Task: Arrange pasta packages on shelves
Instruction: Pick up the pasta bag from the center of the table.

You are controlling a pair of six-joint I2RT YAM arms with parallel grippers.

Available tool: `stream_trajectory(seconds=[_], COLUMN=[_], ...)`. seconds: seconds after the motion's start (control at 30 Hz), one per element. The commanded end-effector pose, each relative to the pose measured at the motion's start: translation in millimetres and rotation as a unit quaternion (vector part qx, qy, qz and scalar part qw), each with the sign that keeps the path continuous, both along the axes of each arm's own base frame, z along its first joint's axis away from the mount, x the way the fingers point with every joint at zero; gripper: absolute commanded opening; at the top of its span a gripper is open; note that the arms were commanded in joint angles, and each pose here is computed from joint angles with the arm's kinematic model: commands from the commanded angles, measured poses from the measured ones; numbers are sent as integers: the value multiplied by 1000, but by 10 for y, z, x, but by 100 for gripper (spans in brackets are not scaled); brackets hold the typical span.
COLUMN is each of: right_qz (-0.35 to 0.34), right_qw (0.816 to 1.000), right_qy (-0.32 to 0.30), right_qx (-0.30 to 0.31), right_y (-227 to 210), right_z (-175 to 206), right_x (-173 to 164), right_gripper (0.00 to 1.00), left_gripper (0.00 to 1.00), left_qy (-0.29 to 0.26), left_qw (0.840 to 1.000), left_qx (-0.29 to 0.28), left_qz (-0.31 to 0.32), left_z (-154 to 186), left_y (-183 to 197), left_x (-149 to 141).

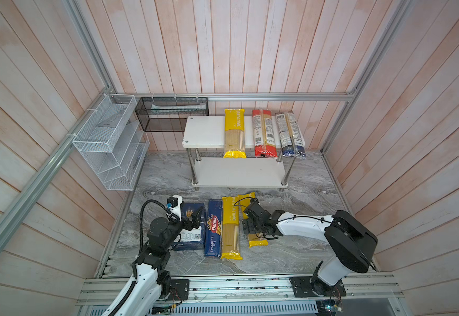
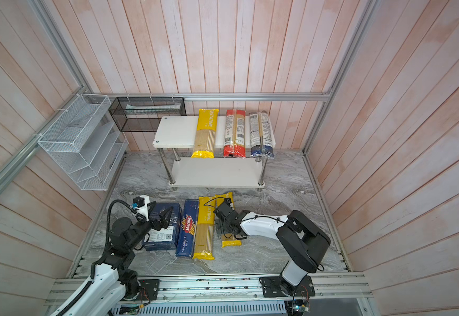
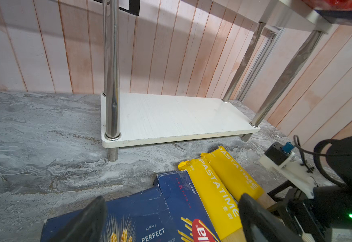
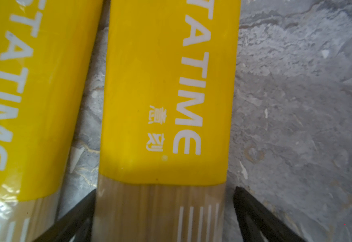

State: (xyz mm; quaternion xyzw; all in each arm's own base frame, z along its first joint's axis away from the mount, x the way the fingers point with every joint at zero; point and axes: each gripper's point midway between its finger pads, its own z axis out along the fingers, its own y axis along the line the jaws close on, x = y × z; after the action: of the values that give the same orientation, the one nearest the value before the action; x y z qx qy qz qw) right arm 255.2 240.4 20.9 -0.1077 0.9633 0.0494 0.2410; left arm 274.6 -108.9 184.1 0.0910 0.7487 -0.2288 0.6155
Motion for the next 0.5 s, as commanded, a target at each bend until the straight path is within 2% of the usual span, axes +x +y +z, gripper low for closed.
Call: stream_trajectory(seconds=[0.0, 0.47], right_qz=[-7, -10], right_qw=[1000, 1000], right_qy=[6, 24], right_qx=[-3, -15], right_y=[-31, 15], right_z=[-80, -236], right_x=[32, 51], right_gripper=[98, 98], left_gripper=[100, 100], left_qy=[-12, -12], left_qw=[1000, 1000], left_qx=[3, 3], left_qz=[-1, -1], left_z=[67, 65], left_y=[3, 5], left_x=[1, 3])
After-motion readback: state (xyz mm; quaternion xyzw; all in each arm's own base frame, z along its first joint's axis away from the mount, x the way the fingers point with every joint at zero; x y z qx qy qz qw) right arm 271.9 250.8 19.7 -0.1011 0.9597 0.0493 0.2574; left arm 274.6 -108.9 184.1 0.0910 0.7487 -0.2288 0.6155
